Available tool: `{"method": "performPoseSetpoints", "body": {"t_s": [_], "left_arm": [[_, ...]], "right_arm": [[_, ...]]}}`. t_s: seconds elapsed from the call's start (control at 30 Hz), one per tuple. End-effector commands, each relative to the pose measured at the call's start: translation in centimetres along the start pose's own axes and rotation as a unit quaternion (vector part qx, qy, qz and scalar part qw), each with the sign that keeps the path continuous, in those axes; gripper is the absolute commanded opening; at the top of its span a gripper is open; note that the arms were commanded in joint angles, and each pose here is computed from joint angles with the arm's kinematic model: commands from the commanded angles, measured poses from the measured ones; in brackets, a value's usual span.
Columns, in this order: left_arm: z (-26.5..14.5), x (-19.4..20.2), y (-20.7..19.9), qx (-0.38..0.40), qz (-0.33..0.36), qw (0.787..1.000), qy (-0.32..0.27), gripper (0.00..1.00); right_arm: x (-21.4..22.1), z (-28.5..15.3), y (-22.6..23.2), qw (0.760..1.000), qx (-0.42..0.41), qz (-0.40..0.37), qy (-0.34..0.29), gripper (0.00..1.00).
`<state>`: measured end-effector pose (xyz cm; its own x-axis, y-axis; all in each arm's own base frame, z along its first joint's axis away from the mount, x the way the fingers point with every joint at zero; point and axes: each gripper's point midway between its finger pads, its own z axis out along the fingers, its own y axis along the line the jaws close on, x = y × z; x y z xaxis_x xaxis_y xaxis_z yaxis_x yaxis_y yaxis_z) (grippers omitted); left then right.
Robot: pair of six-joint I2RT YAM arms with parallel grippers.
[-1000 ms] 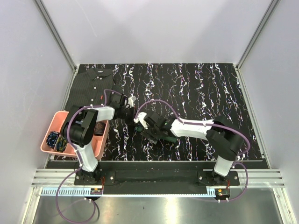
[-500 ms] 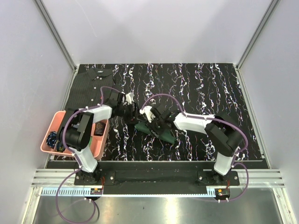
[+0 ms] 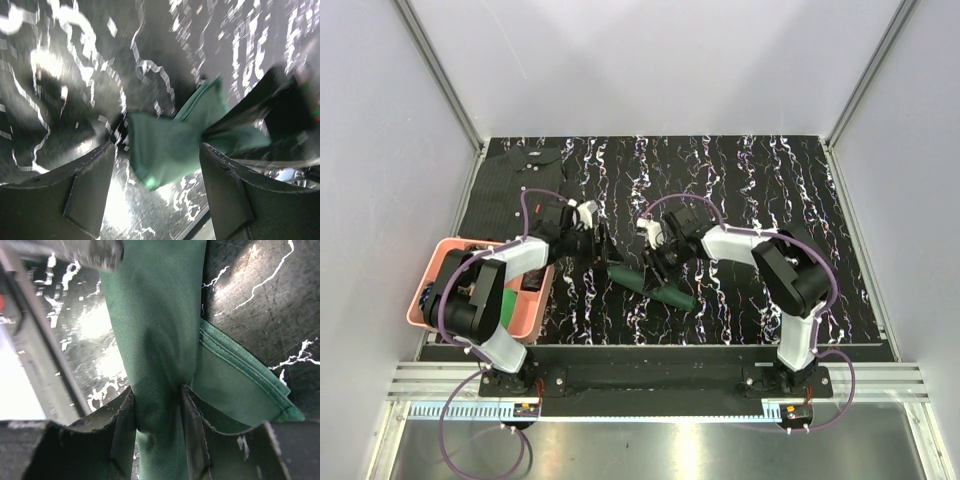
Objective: Fold the napkin, place the utensils inside, and roll it up
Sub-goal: Roll the napkin with the utensil
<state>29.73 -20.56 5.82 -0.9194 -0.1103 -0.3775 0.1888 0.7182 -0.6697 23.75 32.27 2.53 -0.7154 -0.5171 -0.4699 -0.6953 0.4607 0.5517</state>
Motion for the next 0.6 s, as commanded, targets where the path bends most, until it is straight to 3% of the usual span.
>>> {"method": "performPoseSetpoints", "body": {"t_s": [0.0,0.47,0.57], "left_arm": [[-0.6,-0.5,-1.1,0.024,0.031,0.999,-0.027,0.71],[0.2,-0.2,-1.9,0.046,0.059,0.997,-0.027,0.65],[0.6,-0.1,-2.1,0.051,0.059,0.997,-0.023,0.55]], "right_arm": [[0.4,0.2,0.6,0.996,-0.076,0.044,0.015,0.44],[0.3,0.3,-0.6,0.979,-0.163,0.123,0.018,0.44],[0.2,0.3,-0.9,0.974,-0.179,0.135,0.018,0.45]]}}
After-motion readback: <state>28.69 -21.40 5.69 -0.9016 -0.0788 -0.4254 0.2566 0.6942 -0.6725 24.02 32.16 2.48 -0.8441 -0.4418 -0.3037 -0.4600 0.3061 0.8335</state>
